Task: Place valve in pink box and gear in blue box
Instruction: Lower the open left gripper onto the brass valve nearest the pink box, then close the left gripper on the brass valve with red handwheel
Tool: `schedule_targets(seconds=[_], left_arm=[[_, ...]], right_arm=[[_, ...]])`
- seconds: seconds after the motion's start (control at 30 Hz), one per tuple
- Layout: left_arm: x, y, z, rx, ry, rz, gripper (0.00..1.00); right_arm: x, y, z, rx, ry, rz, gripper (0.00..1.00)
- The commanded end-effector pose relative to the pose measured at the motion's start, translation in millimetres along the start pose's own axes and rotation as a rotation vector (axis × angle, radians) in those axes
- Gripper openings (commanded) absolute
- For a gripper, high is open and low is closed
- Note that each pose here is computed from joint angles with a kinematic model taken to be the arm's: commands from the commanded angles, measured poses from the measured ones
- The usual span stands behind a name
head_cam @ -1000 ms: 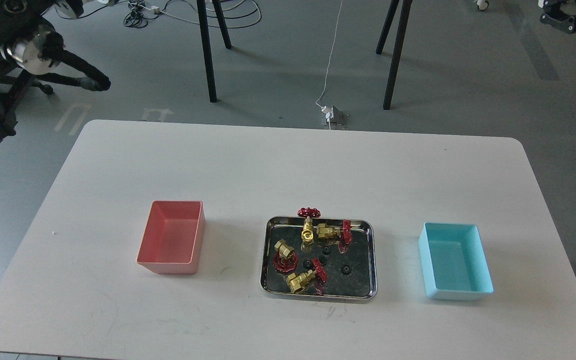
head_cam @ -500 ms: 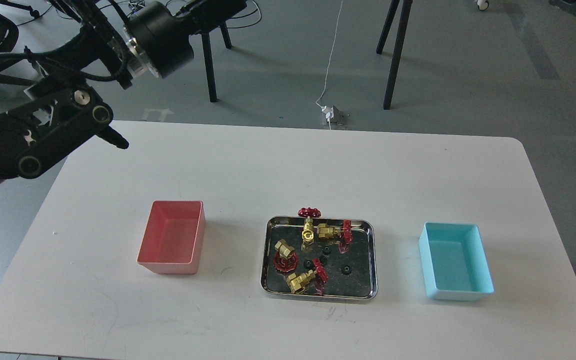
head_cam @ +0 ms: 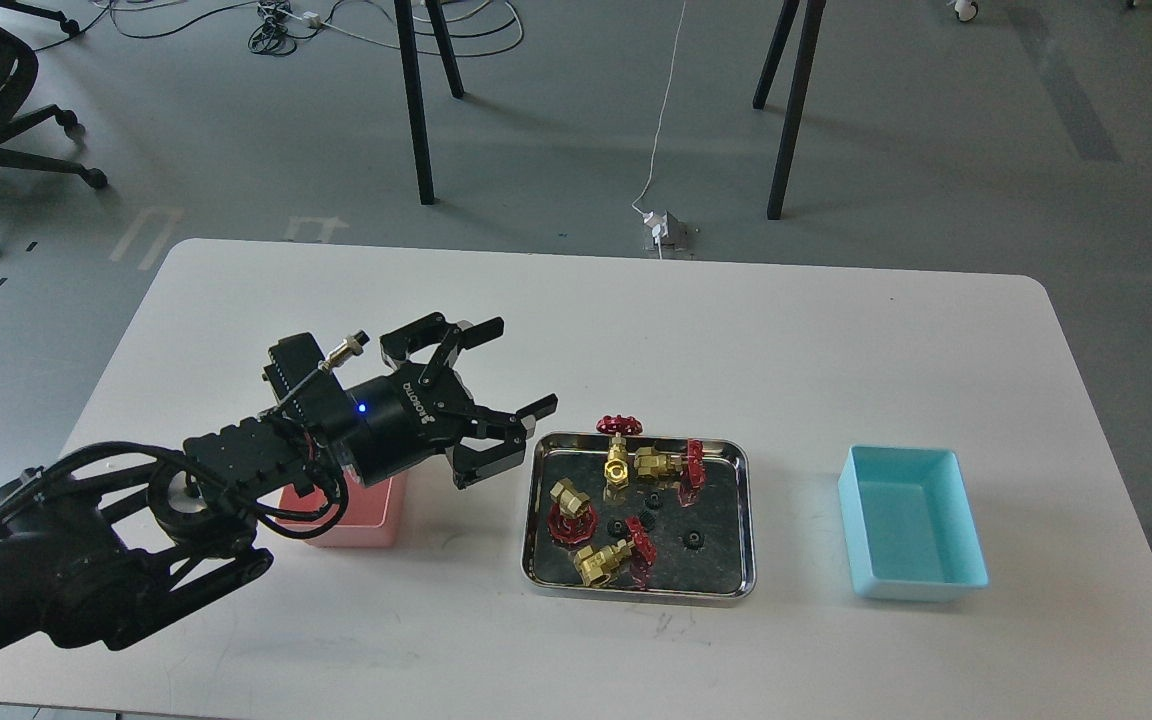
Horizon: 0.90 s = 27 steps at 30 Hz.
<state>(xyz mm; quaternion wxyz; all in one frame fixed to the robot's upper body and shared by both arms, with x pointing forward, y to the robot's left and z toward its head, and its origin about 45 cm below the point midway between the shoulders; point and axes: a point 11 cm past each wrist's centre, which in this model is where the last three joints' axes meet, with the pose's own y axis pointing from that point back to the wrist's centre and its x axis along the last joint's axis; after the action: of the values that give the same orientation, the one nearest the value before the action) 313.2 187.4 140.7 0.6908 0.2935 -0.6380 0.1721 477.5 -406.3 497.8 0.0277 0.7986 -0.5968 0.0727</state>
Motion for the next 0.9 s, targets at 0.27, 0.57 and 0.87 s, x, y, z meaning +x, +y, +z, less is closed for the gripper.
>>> schedule_targets(seconds=[0.27,0.57,0.87], left_arm=[[-72,-21,54,0.027,0.177,-0.086,0.96],[-92,-31,68,0.041,0.212,-0.12,0.96],[-106,-36,66,0.061,0.21,-0.156,0.75]], right_arm=[[0,-1,6,-0.03,0.053,0.009,0.99],[-3,-4,6,-0.03,0.049,0.008,0.99],[-1,-4,5,-0.025,0.048,0.025,0.99]])
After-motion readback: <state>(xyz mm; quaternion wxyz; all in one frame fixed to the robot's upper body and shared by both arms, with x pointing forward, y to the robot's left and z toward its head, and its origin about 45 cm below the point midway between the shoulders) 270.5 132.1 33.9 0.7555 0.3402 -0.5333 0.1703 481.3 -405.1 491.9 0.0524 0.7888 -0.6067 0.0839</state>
